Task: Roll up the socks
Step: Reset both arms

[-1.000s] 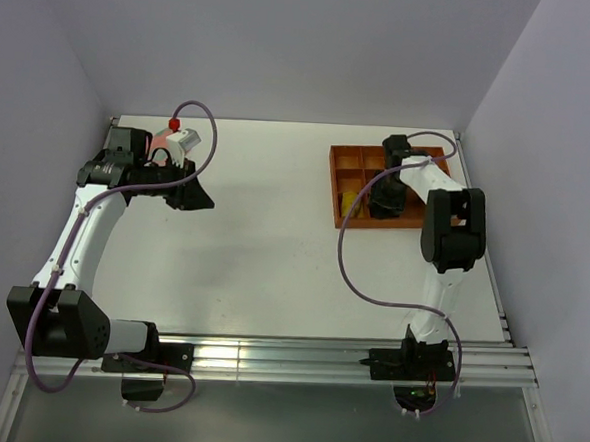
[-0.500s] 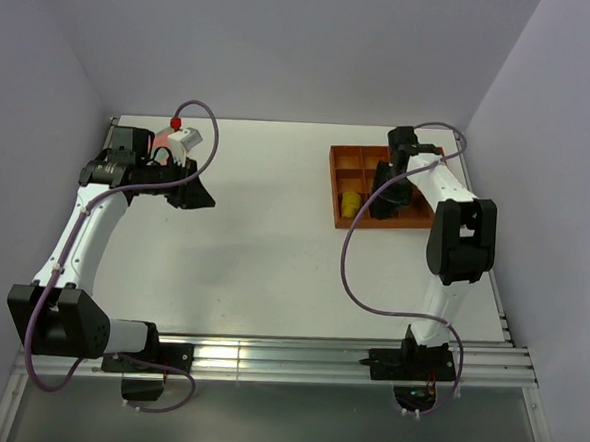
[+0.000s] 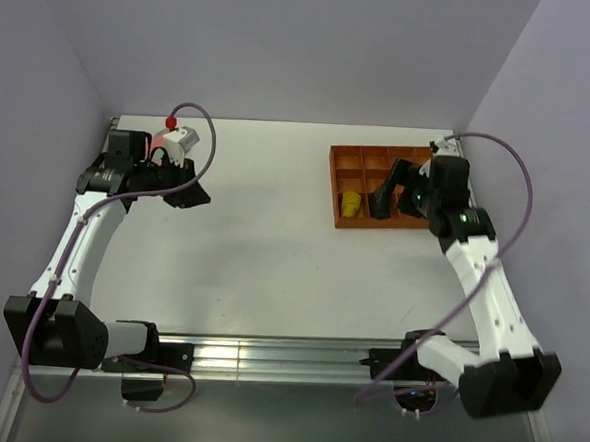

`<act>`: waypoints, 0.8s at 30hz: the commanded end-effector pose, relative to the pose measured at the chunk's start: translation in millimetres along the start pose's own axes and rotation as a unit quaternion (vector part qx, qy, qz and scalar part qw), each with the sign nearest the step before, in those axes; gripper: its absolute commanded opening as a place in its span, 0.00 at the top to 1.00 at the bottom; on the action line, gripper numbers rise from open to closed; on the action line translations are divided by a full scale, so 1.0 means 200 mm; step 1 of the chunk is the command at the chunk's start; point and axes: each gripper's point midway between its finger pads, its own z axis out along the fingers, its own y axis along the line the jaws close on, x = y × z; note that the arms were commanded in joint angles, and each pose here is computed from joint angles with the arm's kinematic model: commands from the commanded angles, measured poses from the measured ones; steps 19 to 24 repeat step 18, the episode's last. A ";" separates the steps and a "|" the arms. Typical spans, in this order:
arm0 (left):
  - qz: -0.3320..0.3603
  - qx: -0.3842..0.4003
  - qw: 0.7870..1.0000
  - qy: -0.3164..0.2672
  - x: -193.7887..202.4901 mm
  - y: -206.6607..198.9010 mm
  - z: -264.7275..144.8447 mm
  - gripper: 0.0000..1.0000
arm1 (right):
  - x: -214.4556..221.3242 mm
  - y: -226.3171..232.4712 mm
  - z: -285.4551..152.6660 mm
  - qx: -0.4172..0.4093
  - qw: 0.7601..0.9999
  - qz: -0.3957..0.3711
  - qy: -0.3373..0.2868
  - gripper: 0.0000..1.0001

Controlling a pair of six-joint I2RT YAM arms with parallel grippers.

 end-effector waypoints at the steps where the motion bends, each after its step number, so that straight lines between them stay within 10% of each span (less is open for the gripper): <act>1: 0.021 -0.032 0.999 -0.027 -0.05 0.03 -0.03 0.80 | 0.07 0.09 -0.12 -0.073 0.996 -0.001 -0.051 0.00; 24: 0.024 -0.070 0.997 -0.032 0.01 0.08 -0.04 0.80 | 0.29 0.08 -0.41 -0.151 0.979 -0.011 -0.137 0.00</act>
